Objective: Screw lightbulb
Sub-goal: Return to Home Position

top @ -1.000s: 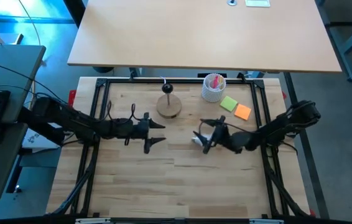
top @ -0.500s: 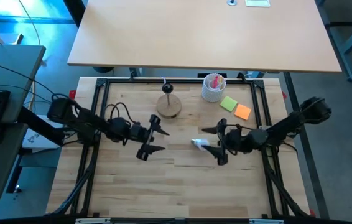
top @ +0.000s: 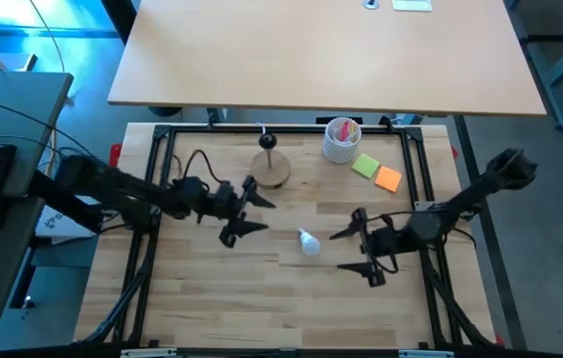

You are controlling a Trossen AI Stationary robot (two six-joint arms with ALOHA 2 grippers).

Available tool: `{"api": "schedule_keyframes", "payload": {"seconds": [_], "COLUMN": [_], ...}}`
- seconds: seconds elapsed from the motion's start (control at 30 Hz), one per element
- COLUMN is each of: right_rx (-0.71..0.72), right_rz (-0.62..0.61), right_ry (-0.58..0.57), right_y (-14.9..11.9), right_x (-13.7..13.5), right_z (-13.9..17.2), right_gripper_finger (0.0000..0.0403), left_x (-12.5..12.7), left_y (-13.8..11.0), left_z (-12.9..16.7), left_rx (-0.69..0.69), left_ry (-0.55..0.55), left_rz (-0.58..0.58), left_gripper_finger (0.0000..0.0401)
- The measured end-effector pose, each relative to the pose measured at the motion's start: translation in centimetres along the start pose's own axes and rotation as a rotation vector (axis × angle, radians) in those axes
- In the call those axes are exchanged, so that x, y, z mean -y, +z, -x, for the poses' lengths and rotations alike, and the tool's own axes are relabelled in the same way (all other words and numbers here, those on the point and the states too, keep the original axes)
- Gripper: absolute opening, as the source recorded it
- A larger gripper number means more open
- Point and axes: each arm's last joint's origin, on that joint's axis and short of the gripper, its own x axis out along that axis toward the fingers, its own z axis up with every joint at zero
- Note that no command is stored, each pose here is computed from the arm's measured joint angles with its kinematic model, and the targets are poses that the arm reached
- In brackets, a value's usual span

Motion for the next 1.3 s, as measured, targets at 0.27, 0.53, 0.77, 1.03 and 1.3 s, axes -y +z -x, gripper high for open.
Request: {"api": "schedule_keyframes", "payload": {"seconds": [0.27,0.53,0.77,1.03,1.3], "right_rx": [-0.202,-0.364,-0.442,-0.572,-0.499], "right_rz": [-0.01,-0.061,-0.083,-0.116,-0.225], "right_ry": [-0.058,-0.11,-0.13,-0.219,-0.261], "right_y": [1.9,1.9,1.5,0.5,-1.7], "right_x": [1.5,4.3,5.5,6.8,7.5], "right_z": [4.2,7.1,8.1,9.4,12.6], "right_gripper_finger": [0.0309,0.0309,0.0292,0.0219,0.019], "left_x": [0.7,2.0,2.0,1.8,1.8], "left_y": [3.8,4.3,1.3,0.0,-0.1], "left_z": [5.8,11.6,15.2,17.5,18.9], "left_rx": [-0.289,-0.27,-0.205,-0.13,-0.136], "left_ry": [0.515,0.623,0.629,0.68,0.732], "left_rz": [-0.168,-0.188,-0.169,-0.16,-0.151], "left_gripper_finger": [0.0252,0.0252,0.0252,0.0252,0.0252]}}
